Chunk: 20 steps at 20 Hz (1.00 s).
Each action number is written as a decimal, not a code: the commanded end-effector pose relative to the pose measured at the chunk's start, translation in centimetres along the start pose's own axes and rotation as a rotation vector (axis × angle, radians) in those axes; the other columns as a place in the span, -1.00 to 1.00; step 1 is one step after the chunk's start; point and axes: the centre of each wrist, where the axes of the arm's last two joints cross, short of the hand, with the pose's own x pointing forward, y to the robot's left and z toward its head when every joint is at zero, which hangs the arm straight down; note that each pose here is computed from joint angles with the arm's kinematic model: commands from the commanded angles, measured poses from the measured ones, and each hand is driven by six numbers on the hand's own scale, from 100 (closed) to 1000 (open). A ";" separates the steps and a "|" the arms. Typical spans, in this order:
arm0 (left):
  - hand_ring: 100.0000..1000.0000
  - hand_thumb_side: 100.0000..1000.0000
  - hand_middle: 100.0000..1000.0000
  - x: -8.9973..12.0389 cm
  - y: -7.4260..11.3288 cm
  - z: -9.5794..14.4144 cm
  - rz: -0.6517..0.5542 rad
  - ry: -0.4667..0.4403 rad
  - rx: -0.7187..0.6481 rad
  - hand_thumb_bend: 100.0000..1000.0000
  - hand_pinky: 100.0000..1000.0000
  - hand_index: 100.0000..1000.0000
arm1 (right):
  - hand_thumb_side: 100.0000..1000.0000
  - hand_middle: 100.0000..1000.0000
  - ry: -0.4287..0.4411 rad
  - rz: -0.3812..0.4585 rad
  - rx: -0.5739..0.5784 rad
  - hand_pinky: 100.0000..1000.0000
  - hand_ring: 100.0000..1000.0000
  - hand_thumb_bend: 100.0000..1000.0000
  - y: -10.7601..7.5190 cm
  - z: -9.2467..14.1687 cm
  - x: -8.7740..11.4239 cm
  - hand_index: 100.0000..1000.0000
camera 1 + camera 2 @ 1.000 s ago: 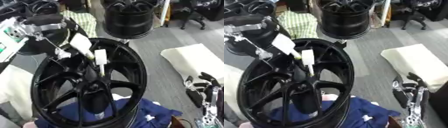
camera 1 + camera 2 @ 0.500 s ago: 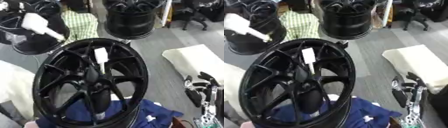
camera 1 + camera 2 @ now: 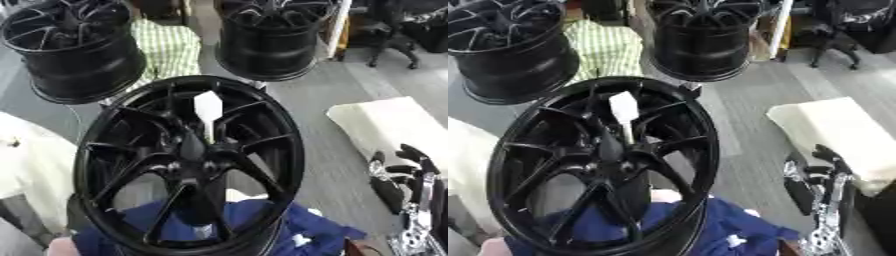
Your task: Pull the pin out of the wheel hub.
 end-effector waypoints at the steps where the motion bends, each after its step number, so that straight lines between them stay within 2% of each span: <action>1: 0.13 0.64 0.49 -1.0 -0.2 1.6 -0.169 -0.107 -0.253 -0.29 0.26 0.81 | -0.78 0.24 -0.011 -0.008 -0.009 -0.35 -0.05 -0.64 -0.2 -0.4 0.4 0.48; 3: 0.14 0.65 0.50 -1.5 -1.5 2.2 -0.127 -0.066 -0.226 -0.36 0.26 0.81 | -0.78 0.24 -0.009 -0.010 -0.012 -0.35 -0.05 -0.64 -0.2 -0.4 0.5 0.48; 5: 0.14 0.66 0.46 -1.7 -2.6 2.6 -0.082 -0.051 -0.176 -0.52 0.25 0.80 | -0.78 0.24 -0.008 -0.014 -0.011 -0.35 -0.05 -0.64 -0.1 -0.3 0.5 0.48; 8: 0.12 0.58 0.36 -1.2 -3.7 2.5 0.002 -0.091 -0.065 -1.00 0.21 0.76 | -0.78 0.24 -0.009 -0.020 -0.009 -0.35 -0.05 -0.64 0.0 -0.3 0.7 0.48; 12: 0.09 0.51 0.26 1.1 -5.1 1.2 0.170 -0.200 0.102 -1.00 0.15 0.70 | -0.78 0.24 -0.009 -0.029 -0.004 -0.35 -0.05 -0.64 0.3 -0.3 0.8 0.48; 14: 0.07 0.39 0.21 2.7 -5.9 0.4 0.279 -0.244 0.190 -1.00 0.12 0.66 | -0.78 0.24 -0.009 -0.036 0.000 -0.35 -0.05 -0.64 0.4 -0.3 0.9 0.48; 15: 0.07 0.42 0.20 3.6 -6.1 0.1 0.328 -0.255 0.230 -1.00 0.12 0.65 | -0.78 0.24 -0.009 -0.039 0.001 -0.35 -0.05 -0.64 0.5 -0.3 0.9 0.48; 20: 0.06 0.35 0.16 8.1 -8.0 -1.8 0.578 -0.260 0.419 -1.00 0.10 0.61 | -0.78 0.24 -0.009 -0.060 0.009 -0.35 -0.05 -0.64 1.0 -0.3 1.3 0.48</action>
